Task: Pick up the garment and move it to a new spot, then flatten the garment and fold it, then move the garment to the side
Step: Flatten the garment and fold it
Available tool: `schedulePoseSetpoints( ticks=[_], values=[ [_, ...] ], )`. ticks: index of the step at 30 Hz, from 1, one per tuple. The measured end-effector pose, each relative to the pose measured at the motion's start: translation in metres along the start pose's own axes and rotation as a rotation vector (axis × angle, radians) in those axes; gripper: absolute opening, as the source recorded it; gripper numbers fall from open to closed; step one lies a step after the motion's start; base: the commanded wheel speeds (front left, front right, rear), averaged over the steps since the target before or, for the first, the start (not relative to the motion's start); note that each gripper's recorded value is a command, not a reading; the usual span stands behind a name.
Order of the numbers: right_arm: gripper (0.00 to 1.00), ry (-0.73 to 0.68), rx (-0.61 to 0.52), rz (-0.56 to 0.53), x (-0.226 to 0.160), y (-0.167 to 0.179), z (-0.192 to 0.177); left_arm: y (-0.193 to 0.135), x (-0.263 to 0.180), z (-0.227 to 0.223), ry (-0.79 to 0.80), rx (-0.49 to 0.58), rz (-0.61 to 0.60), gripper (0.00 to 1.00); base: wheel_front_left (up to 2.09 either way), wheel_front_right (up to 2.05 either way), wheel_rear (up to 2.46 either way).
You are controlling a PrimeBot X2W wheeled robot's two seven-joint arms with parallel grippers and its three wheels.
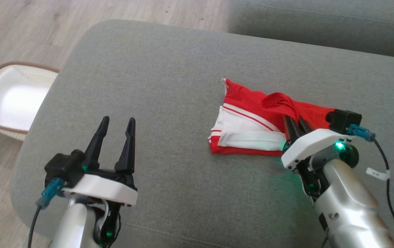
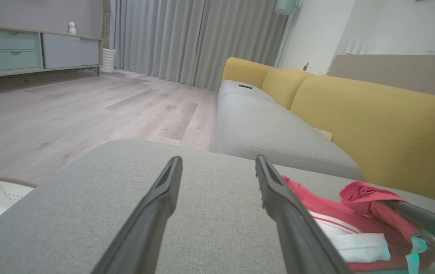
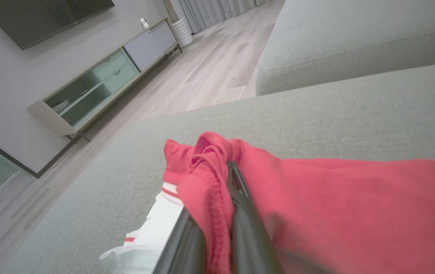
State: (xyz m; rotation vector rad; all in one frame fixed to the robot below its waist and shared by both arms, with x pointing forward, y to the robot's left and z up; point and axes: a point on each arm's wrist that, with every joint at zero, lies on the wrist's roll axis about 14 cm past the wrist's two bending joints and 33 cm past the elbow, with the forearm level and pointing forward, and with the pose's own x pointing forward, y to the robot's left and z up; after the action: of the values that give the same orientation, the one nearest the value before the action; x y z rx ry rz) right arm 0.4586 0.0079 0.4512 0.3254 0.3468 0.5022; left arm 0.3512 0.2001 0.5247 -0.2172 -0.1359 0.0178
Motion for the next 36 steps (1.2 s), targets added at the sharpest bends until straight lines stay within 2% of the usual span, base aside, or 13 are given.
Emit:
schedulePoseSetpoints(
  ticks=[10, 17, 18, 19, 30, 36],
  values=[
    [0.0, 0.01, 0.017, 0.083, 0.037, 0.031, -0.003, 0.021, -0.012, -0.006, 0.025, 0.0, 0.075, 1.0, 0.0, 0.0, 0.0],
    [0.0, 0.079, 0.026, 0.1, 0.046, 0.039, -0.03, 0.029, -0.018, -0.009, 0.042, 0.008, 0.103, 1.0, 0.0, 0.0, 0.0],
    [0.64, 0.086, 0.026, 0.104, 0.046, 0.04, -0.033, 0.03, -0.019, -0.01, 0.043, 0.006, 0.108, 1.0, 0.0, 0.0, 0.0],
    [0.99, 0.095, 0.033, 0.108, 0.046, 0.042, -0.036, 0.031, -0.02, -0.01, 0.043, 0.002, 0.112, 1.0, 0.0, 0.0, 0.0],
    [1.0, 0.244, 0.029, 0.2, 0.034, 0.071, -0.073, 0.031, -0.02, -0.009, 0.039, -0.008, 0.115, 1.0, 0.0, 0.0, 0.0],
    [1.0, 0.289, 0.06, 0.262, 0.027, 0.091, -0.081, 0.028, -0.016, -0.01, 0.04, -0.01, 0.102, 1.0, 0.0, 0.0, 0.0]
  ],
)
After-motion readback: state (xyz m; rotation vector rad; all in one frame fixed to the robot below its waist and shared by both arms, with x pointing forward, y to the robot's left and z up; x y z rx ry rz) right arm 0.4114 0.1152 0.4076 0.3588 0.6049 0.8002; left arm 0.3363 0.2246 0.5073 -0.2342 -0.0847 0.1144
